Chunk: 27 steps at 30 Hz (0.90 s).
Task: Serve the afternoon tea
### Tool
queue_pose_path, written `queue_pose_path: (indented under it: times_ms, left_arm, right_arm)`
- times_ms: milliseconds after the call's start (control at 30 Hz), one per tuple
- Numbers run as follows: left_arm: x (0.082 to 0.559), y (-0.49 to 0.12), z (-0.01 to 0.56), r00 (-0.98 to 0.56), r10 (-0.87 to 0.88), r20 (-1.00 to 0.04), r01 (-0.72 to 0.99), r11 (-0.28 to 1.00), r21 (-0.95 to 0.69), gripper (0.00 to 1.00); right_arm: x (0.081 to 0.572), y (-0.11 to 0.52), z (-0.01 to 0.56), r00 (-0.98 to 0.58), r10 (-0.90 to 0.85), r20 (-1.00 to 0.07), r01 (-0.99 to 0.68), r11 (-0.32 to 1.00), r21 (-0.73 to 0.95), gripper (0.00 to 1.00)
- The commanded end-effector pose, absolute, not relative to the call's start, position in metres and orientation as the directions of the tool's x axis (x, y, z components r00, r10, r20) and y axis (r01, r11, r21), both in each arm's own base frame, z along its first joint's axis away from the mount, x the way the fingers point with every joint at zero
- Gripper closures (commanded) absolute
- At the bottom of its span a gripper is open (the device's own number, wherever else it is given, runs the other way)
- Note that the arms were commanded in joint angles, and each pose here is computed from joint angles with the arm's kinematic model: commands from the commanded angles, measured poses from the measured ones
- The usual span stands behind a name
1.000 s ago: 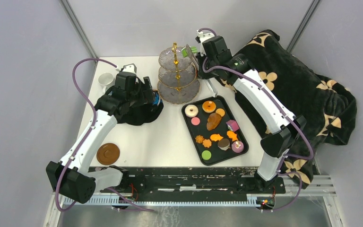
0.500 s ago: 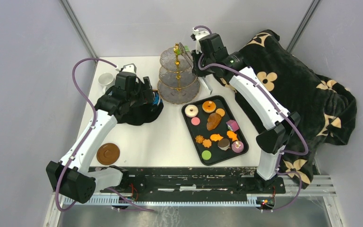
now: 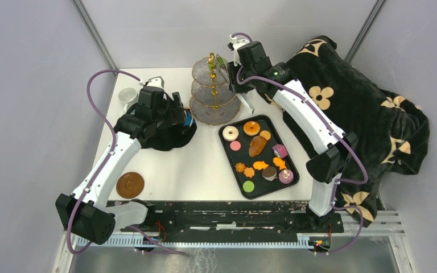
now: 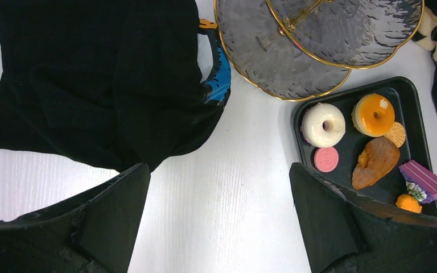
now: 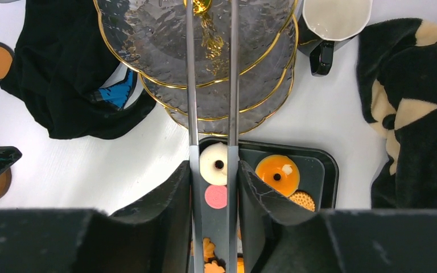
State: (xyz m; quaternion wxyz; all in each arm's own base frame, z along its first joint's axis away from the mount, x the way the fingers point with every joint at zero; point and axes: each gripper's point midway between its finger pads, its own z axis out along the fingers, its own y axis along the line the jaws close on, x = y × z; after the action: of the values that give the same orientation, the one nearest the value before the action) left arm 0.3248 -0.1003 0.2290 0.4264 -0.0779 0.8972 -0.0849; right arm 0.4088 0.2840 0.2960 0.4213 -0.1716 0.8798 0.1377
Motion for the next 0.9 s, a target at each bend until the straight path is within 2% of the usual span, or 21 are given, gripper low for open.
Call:
queue_pose_path:
  times_ms: [0, 67, 600, 767, 867]
  left_arm:
    - [0.332, -0.098, 0.250, -0.573, -0.198, -0.795, -0.042, 0.976, -0.213, 0.01]
    - [0.331, -0.098, 0.250, -0.572, -0.199, -0.795, -0.041, 0.976, -0.215, 0.01]
    - [0.325, -0.101, 0.251, -0.575, -0.211, -0.790, -0.029, 0.971, -0.238, 0.01]
    - [0.323, -0.100, 0.258, -0.561, -0.219, -0.798, -0.026, 0.969, -0.247, 0.01]
    - [0.321, -0.101, 0.259, -0.561, -0.220, -0.798, -0.023, 0.968, -0.251, 0.01]
  right_arm:
    - [0.409, 0.284, 0.340, -0.506, -0.117, -0.855, -0.423, 0.897, 0.128, 0.60]
    - [0.408, 0.282, 0.342, -0.505, -0.114, -0.856, -0.421, 0.898, 0.129, 0.56]
    - [0.390, 0.263, 0.373, -0.453, -0.063, -0.889, -0.398, 0.907, 0.138, 0.50]
    - [0.383, 0.256, 0.381, -0.440, -0.044, -0.897, -0.390, 0.909, 0.147, 0.52]
    - [0.372, 0.247, 0.386, -0.432, -0.034, -0.901, -0.382, 0.912, 0.148, 0.58]
